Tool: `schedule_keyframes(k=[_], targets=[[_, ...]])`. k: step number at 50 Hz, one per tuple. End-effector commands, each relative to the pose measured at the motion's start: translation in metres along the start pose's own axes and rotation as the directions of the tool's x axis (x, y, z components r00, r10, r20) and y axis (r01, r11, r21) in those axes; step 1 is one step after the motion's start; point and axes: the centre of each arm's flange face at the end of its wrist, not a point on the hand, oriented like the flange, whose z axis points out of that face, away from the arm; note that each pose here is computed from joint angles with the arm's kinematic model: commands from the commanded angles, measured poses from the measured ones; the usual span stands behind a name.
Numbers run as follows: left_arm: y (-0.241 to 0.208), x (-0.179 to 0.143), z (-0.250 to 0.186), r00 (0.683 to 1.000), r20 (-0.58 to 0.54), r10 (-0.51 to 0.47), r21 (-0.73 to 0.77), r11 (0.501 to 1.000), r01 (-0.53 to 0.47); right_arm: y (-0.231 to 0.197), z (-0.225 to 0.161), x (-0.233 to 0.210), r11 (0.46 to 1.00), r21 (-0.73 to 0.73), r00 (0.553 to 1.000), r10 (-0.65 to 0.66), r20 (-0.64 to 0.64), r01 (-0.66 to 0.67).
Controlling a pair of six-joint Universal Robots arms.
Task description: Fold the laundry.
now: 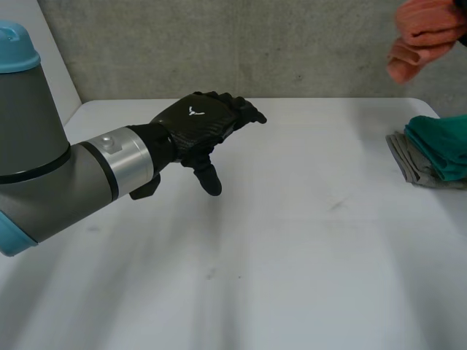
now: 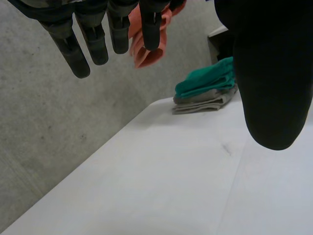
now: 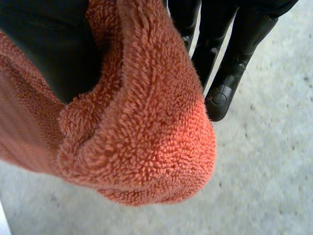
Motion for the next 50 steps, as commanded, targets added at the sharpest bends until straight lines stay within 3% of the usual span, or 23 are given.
schedule_keyframes(k=[1,7,17,29,36,40,44,49,50], targets=[[-0.005,0.011,0.003,1.000,-0.028,-0.013,0.038,0.999,0.014,0.067,-0.026,0.007,0.994,-0.101,0.997,0.046,0.062,-0.040],[-0.007,0.019,0.005,0.997,-0.078,-0.014,0.063,0.998,0.019,0.132,-0.068,0.009,0.966,-0.239,0.992,0.116,0.049,-0.101],[-0.007,0.017,0.005,0.997,-0.081,-0.017,0.065,0.998,0.022,0.168,-0.112,-0.001,0.926,-0.338,0.978,0.200,0.064,-0.167],[-0.006,0.017,0.005,0.997,-0.078,-0.020,0.061,0.998,0.025,0.169,-0.127,-0.003,0.896,-0.401,0.972,0.230,0.056,-0.189],[-0.005,0.015,0.005,0.997,-0.075,-0.023,0.058,0.998,0.027,0.126,-0.123,0.022,0.876,-0.463,0.980,0.190,0.065,-0.139],[-0.006,0.015,0.005,0.997,-0.074,-0.021,0.061,0.998,0.026,0.102,-0.118,0.041,0.856,-0.515,0.996,0.079,0.034,-0.051],[-0.007,0.015,0.004,0.997,-0.072,-0.020,0.062,0.998,0.025,0.077,-0.112,0.072,0.810,-0.580,0.991,-0.127,-0.035,0.083],[-0.010,0.015,0.002,0.998,-0.066,-0.018,0.066,0.998,0.022,0.047,-0.110,0.098,0.679,-0.705,0.920,-0.380,-0.095,0.207],[-0.012,0.013,0.000,0.998,-0.059,-0.016,0.070,0.997,0.020,0.038,-0.104,0.094,0.677,-0.702,0.913,-0.396,-0.097,0.219]])
